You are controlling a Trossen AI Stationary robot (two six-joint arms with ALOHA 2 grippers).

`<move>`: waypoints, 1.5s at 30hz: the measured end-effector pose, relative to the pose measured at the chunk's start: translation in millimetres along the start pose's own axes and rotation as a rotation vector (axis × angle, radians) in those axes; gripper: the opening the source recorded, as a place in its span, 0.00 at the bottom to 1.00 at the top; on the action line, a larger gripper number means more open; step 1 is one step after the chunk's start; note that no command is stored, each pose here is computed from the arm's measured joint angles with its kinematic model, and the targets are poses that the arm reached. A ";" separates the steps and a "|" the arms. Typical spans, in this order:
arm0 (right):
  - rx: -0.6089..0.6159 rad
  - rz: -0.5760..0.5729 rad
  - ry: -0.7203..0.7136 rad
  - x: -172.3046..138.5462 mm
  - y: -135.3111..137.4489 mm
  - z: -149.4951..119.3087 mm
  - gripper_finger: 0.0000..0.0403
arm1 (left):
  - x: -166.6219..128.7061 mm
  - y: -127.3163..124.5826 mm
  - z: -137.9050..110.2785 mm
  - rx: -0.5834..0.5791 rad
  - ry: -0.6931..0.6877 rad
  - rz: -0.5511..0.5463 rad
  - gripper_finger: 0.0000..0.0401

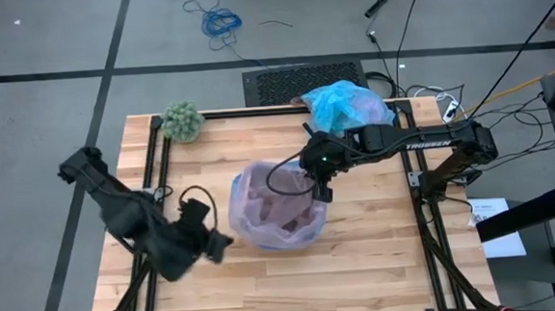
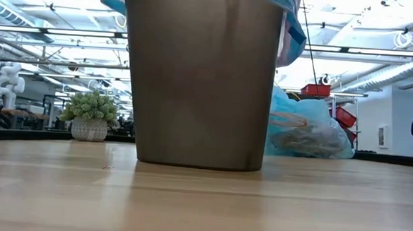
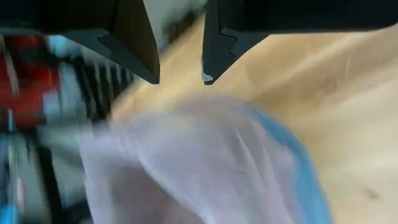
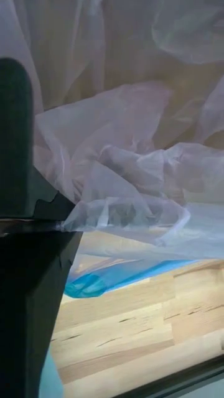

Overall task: Place trash/remove bag and relplace
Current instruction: Insert the pink trash bag into the trash bin

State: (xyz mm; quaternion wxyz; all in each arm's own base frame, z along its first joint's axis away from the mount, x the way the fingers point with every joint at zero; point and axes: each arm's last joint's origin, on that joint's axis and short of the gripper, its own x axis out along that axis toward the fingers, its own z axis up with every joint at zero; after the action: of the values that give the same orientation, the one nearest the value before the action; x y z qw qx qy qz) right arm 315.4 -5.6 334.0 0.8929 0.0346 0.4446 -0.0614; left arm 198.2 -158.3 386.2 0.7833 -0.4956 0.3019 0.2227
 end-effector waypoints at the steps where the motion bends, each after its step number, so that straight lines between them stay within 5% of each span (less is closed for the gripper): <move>1: -0.001 0.000 0.000 0.0 0.3 0.0 0.00 | 5.2 2.7 -5.2 -0.030 -0.066 0.008 0.29; 11: -0.006 0.000 -0.002 -0.3 2.1 0.0 0.00 | 26.6 37.7 -55.9 -0.331 -0.259 -0.111 0.18; 16: -0.009 0.004 -0.017 -0.3 3.5 1.4 0.00 | 46.0 47.5 -68.1 -0.359 -0.245 -0.142 0.18; 27: -0.020 0.022 -0.029 -1.0 11.9 1.6 0.00 | 84.1 67.8 -71.2 -0.333 -0.392 -0.128 0.40; 32: -0.018 0.023 -0.031 -1.0 12.6 1.7 0.00 | 96.0 70.7 -68.8 -0.294 -0.442 -0.099 0.42; 36: -0.018 0.023 -0.033 -1.0 12.6 1.9 0.00 | 105.6 72.7 -69.3 -0.275 -0.465 -0.069 0.31; 40: -0.018 0.023 -0.033 -1.0 12.6 2.0 0.00 | 111.1 73.1 -70.7 -0.212 -0.525 -0.073 0.06; 45: -0.024 0.024 -0.042 0.3 12.9 3.1 0.00 | 115.8 73.4 -70.3 -0.173 -0.579 -0.076 0.01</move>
State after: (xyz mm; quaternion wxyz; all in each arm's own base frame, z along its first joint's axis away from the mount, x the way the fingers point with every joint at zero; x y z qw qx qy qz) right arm 319.9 6.9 335.8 0.9030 0.0280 0.4262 -0.0458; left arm 216.1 -186.5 235.8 0.7995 -0.4873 0.0274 0.3502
